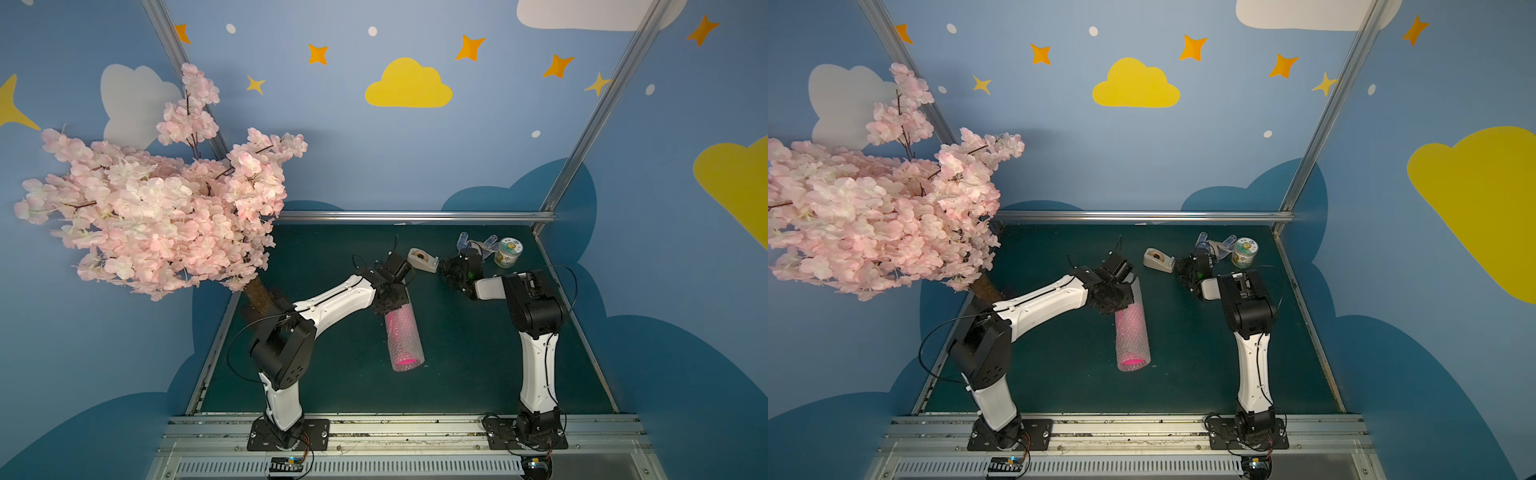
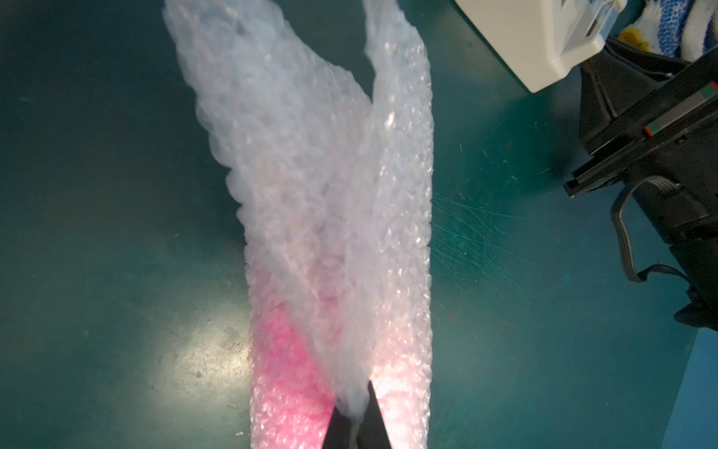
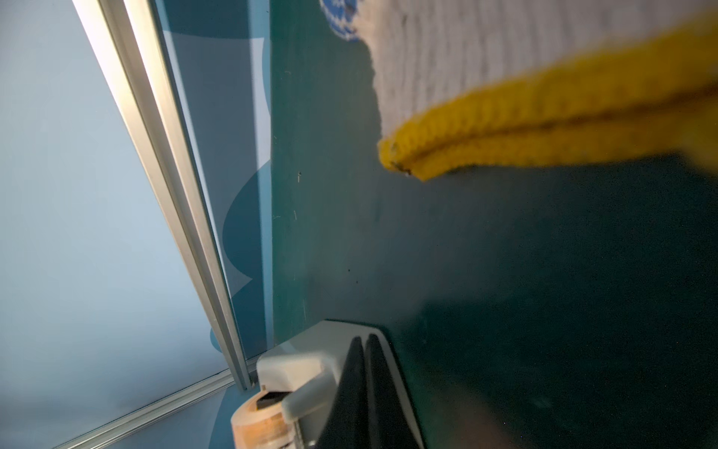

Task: Wrap wine glasses in bubble wrap
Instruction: Tear off the tape using the Tape Cutter.

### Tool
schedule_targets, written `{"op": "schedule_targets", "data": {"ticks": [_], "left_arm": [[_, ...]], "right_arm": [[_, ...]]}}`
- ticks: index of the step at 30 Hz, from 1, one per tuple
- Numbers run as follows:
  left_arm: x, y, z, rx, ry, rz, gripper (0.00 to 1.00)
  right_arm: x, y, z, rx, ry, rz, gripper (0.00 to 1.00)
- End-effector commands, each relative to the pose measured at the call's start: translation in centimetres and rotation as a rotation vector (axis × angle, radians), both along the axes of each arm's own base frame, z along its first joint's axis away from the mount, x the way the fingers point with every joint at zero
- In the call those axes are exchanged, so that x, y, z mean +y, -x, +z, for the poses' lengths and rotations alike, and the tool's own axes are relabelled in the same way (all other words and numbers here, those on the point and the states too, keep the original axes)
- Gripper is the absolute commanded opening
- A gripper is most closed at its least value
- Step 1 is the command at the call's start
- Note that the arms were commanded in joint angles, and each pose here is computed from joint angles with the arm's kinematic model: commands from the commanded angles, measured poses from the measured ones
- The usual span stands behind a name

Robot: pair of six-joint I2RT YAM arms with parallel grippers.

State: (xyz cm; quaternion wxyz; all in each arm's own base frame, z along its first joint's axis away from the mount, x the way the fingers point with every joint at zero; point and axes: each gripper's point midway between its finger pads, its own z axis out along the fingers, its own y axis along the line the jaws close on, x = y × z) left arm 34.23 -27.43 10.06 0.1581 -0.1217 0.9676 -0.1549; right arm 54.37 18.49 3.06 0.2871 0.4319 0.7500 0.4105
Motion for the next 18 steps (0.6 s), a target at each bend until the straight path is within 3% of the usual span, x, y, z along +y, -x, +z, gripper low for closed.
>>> {"op": "schedule_targets", "data": {"ticks": [1,13,18], "left_arm": [[0.2,0.1,-0.7,0.02,-0.024,0.001,0.02],[0.2,0.0,-0.8,0.021,-0.023,0.004,0.02],[0.0,-0.1,-0.8,0.024,-0.02,-0.001,0.02]], "right_arm": [[-2.8,2.4,-4.8,0.181,0.147,-0.024,0.0],[-3.7,3.5,-6.7,0.241,0.21,-0.008,0.0],[-4.0,3.1,-4.4,0.181,0.193,0.008,0.0]]}}
